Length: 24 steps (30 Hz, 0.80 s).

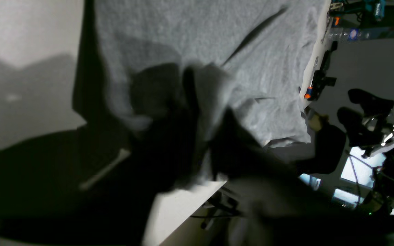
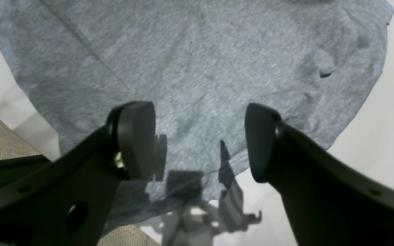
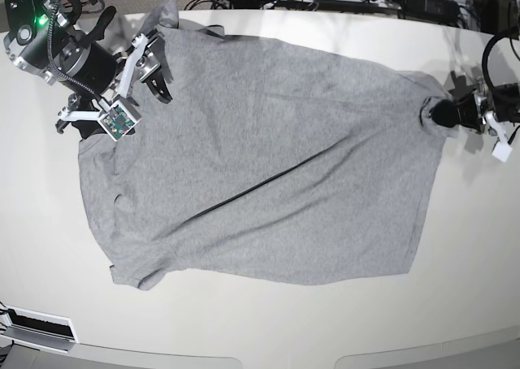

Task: Layout the t-shirt on the table in an organized manner, then fold the t-shirt properly
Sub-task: 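Pull the shirt edge outward with the left gripper to flatten it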

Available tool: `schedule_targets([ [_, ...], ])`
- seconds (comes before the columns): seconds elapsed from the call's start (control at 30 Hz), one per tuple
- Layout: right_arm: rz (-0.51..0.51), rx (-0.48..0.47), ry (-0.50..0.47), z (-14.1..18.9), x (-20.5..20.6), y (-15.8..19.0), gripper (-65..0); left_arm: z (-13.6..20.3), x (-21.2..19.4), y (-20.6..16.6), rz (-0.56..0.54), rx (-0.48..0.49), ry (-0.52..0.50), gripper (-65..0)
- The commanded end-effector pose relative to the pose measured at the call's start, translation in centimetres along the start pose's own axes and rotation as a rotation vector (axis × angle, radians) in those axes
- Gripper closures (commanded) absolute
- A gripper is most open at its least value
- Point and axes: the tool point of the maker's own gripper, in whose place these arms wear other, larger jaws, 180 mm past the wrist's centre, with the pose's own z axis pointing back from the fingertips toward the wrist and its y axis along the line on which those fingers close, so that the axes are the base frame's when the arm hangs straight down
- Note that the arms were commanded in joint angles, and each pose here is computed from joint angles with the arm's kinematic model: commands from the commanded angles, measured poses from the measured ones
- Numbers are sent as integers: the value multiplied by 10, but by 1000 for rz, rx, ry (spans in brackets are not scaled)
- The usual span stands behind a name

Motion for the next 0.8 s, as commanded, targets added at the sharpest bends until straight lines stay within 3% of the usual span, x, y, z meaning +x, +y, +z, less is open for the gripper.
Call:
schedule_targets([
  [0.0, 9, -3, -39, 3, 10, -2, -430, 15, 18, -4, -36, 6, -40, -295],
  [0.03, 13, 1, -39, 3, 10, -1, -426, 16, 19, -4, -38, 8, -40, -348],
  [0.1, 32, 19, -38, 3, 10, 2, -347, 21, 22, -3, -43, 18, -44, -375],
  [0.2, 51, 29, -25, 3, 7, 4, -35, 37, 34, -1, -53, 42, -86, -359],
  [0.23, 58, 22, -19, 3, 6, 3, 0, 44, 42, -1, -57, 45, -117, -347],
  [0.37, 67, -6, -9, 3, 4, -2, 0, 75, 78, -11, -71, 20, -282, -289],
  [0.47, 31, 46, -32, -1, 5, 9, 0, 88, 92, -16, -70, -3, -368, -213],
  [0.57, 4, 110, -30, -13, -3, 24, 0, 78, 88, -17, -62, -17, -352, -126],
  [0.63, -14, 95, 17, -26, -18, 20, 0, 63, 81, -18, -56, -30, -319, -21],
  [0.77, -80, 52, 103, -45, -47, 6, 0, 26, 64, -22, -42, -63, -246, 0],
])
